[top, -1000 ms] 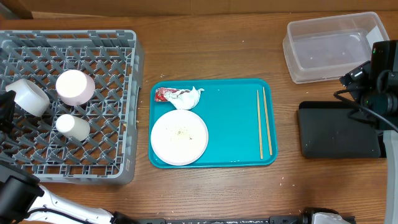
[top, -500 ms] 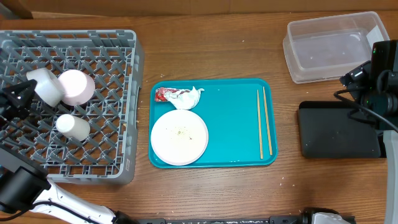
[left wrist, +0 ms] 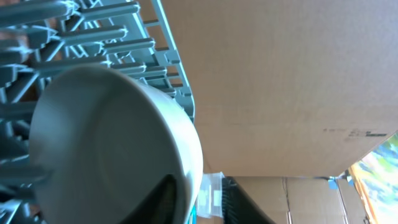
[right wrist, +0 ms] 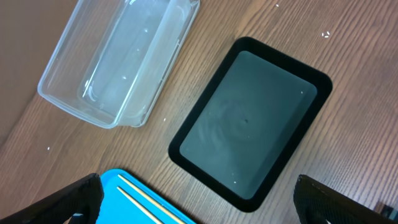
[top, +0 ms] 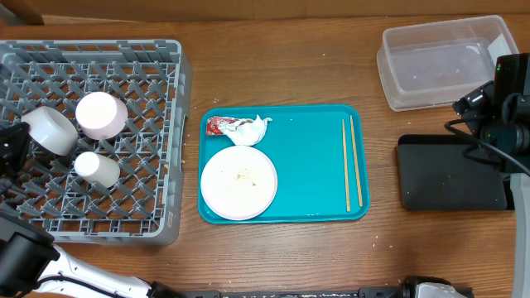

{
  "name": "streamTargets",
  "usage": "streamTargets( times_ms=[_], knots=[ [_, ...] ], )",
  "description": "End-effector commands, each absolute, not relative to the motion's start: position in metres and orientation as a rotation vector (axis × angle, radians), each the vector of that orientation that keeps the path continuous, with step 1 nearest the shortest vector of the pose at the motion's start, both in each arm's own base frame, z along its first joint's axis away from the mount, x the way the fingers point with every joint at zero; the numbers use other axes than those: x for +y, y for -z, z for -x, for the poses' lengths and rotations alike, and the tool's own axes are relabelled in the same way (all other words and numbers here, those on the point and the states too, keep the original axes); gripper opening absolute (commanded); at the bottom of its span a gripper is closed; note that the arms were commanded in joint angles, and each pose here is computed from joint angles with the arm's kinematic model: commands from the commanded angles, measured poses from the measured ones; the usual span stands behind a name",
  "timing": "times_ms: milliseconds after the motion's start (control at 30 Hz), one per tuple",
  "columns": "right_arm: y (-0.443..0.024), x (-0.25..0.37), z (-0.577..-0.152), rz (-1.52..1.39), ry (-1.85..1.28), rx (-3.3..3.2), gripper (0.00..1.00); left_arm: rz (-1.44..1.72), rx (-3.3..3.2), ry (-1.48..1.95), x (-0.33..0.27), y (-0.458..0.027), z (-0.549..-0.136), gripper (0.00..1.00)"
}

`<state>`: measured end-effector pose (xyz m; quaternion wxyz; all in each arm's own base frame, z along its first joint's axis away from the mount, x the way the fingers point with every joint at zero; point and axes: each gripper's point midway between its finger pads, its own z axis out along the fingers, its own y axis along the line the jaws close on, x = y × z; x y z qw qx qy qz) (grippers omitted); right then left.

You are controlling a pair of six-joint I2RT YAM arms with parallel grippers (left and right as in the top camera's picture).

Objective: Sort waste into correct bins and load items into the dishwasher
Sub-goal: 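Lower the saucer upside down into the rack and open the gripper, then push the saucer down into the rack slots with the left gripper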

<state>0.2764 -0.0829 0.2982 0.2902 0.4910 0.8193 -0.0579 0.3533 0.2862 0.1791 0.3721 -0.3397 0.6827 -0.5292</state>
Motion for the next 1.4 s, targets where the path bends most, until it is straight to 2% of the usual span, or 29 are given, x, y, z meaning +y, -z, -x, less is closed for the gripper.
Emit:
streamTargets(
  times_ms=[0,33,100,300,433,733,833,967,1000,1033,1067,1367],
  knots=[
    [-0.302,-0.085,-0.276,-1.318,0.151,2.167,1.0,0.895,1.751,1.348,0.29,-0.175,-0.349,0.73],
    [-0.302,-0.085,-0.276,-1.318,0.151,2.167,1.0,0.896,1.751,1.347,0.29,-0.175,-0.349,0.81],
    [-0.302,-0.085,-0.276,-1.318,0.151,2.167,1.0,0.919,1.741,1.353,0.293,-0.175,-0.346,0.89],
    [-0.302,-0.085,-0.276,-1.318,0.151,2.167,1.0,1.012,1.635,1.38,0.316,-0.184,-0.324,1.0],
    [-0.302,-0.085,-0.276,-1.318,0.151,2.167,1.0,1.11,1.6,1.312,0.339,-0.184,-0.294,1.0],
    [-0.302,-0.085,-0.276,-1.318,0.151,2.167,1.0,1.487,1.659,1.02,0.38,-0.152,-0.201,1.0],
    [-0.302,-0.085,-0.276,-1.318,0.15,2.166,1.0,1.532,1.612,1.023,0.385,-0.155,-0.191,1.0],
    [-0.302,-0.085,-0.276,-1.318,0.151,2.167,1.0,1.53,1.624,1.041,0.381,-0.154,-0.197,0.99],
    [-0.302,-0.085,-0.276,-1.318,0.151,2.167,1.0,1.52,1.636,1.045,0.378,-0.154,-0.201,0.81],
    [-0.302,-0.085,-0.276,-1.318,0.151,2.167,1.0,1.498,1.648,1.05,0.376,-0.156,-0.206,0.37],
    [-0.302,-0.085,-0.276,-1.318,0.151,2.167,1.0,1.478,1.654,1.069,0.372,-0.158,-0.213,0.04],
    [-0.302,-0.085,-0.276,-1.318,0.151,2.167,1.0,1.279,1.694,1.229,0.328,-0.192,-0.273,0.04]
  ],
)
